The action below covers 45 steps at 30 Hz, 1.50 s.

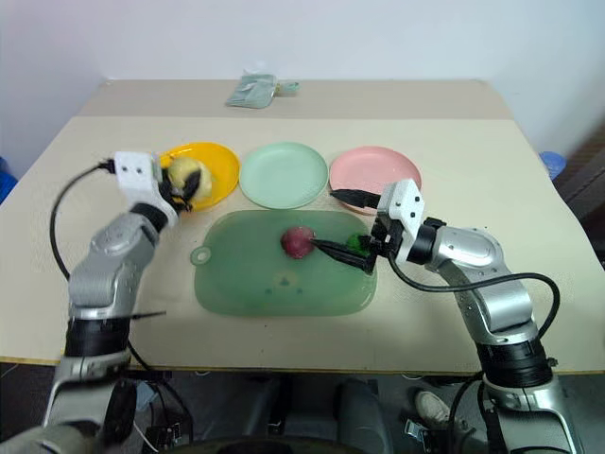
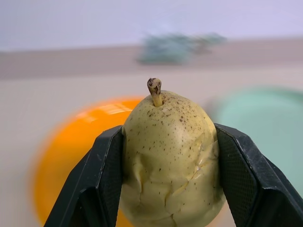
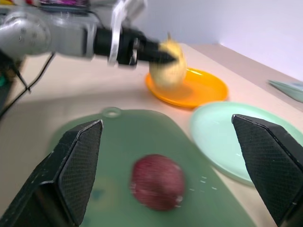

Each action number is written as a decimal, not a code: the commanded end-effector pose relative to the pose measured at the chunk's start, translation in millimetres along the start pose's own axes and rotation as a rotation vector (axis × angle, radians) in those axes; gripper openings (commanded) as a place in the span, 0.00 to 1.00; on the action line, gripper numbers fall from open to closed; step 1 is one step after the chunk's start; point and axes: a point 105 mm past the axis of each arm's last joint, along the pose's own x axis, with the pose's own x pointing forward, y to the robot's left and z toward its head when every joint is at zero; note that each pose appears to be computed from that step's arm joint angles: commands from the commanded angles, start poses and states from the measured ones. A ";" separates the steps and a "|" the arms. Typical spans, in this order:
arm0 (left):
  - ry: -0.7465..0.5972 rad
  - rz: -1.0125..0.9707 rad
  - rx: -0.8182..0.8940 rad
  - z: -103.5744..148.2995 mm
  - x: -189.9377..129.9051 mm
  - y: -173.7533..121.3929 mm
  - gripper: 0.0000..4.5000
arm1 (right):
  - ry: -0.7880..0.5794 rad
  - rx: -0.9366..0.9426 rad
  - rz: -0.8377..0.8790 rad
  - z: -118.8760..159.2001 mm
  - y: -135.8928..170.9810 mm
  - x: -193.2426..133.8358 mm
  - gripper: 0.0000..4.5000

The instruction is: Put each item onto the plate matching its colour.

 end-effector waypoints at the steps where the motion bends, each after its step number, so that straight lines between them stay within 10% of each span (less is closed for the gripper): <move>1: -0.029 0.102 -0.054 5.3 22.8 5.3 0.53 | -0.034 -0.045 -0.018 8.0 -5.9 6.8 1.00; 3: -0.019 0.129 -0.057 1.7 33.4 2.6 0.53 | -0.035 -0.046 -0.024 7.1 -7.9 9.3 1.00; 8: 0.013 0.107 -0.066 -11.8 48.3 -9.3 0.99 | -0.039 -0.052 -0.031 6.9 -9.4 12.1 1.00; 19: -0.183 -0.411 -0.109 19.9 -36.6 -36.0 0.99 | -0.001 -0.008 -0.027 4.8 0.2 25.2 1.00; 30: -0.032 -1.025 0.037 12.3 -150.2 -12.8 0.99 | 0.178 0.007 0.044 -7.3 15.5 63.5 1.00; 45: 0.039 -1.134 0.157 -4.3 -187.5 -1.7 0.99 | 0.390 0.015 0.095 -43.5 21.9 82.5 1.00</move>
